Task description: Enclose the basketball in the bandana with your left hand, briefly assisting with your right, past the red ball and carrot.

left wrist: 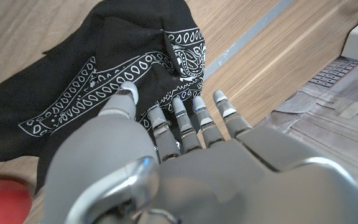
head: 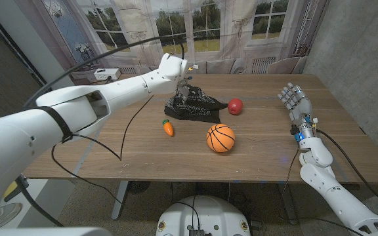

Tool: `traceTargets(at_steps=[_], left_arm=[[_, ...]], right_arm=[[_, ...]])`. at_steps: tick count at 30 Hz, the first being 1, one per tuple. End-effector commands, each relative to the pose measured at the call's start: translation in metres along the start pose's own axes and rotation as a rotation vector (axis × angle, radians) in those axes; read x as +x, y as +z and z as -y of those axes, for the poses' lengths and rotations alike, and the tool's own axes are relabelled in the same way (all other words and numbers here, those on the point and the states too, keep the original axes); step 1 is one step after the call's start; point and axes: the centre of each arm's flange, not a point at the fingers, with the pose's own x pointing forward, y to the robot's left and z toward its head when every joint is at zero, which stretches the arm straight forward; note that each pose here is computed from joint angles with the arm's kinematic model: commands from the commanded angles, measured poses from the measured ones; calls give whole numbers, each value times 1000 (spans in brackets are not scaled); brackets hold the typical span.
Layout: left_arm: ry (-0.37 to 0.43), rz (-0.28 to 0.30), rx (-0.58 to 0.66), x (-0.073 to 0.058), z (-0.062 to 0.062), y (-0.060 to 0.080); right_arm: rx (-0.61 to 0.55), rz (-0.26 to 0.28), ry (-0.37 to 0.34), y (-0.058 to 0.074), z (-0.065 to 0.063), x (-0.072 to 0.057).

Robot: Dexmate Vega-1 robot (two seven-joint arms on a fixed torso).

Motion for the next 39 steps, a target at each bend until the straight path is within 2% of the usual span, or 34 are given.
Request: traceTargets(at_steps=[1, 8, 10, 13, 15, 20, 21, 23, 24, 27, 28, 35, 36, 39], left_arm=[[37, -15, 47, 6, 8, 5], [106, -20, 8, 0, 9, 0], [152, -25, -8, -5, 8, -3], [259, -72, -22, -16, 4, -7], [368, -109, -36, -25, 2, -9], [498, -142, -42, -39, 0, -13], [550, -158, -58, -44, -1, -15], [563, -165, -62, -45, -2, -16], [623, -171, -79, -50, -2, -18], [677, -180, -85, -55, -4, -18], [733, -188, -102, -59, -5, -18], [903, -210, -125, -75, -13, -16], [904, -209, -125, -75, -13, -16], [996, -223, -135, -84, -18, -13]], right_arm=[[-11, -7, -8, -1, 0, 1], [-11, -11, -1, 0, -2, 3], [-8, -9, 0, 1, -3, 3], [-12, -7, 2, 2, -3, 4], [-24, -9, 0, 3, -3, 4], [-41, -16, -3, 4, -3, 1], [-45, -14, -9, 6, -2, -1], [-58, -17, -11, 6, -1, -2], [-61, -20, -18, 7, -1, -4], [-85, -30, -18, 9, 0, -5], [-112, -35, -28, 11, 0, -7], [-241, -88, -38, 18, -1, -13], [-242, -90, -39, 18, -1, -13], [-311, -121, -32, 20, -3, -15]])
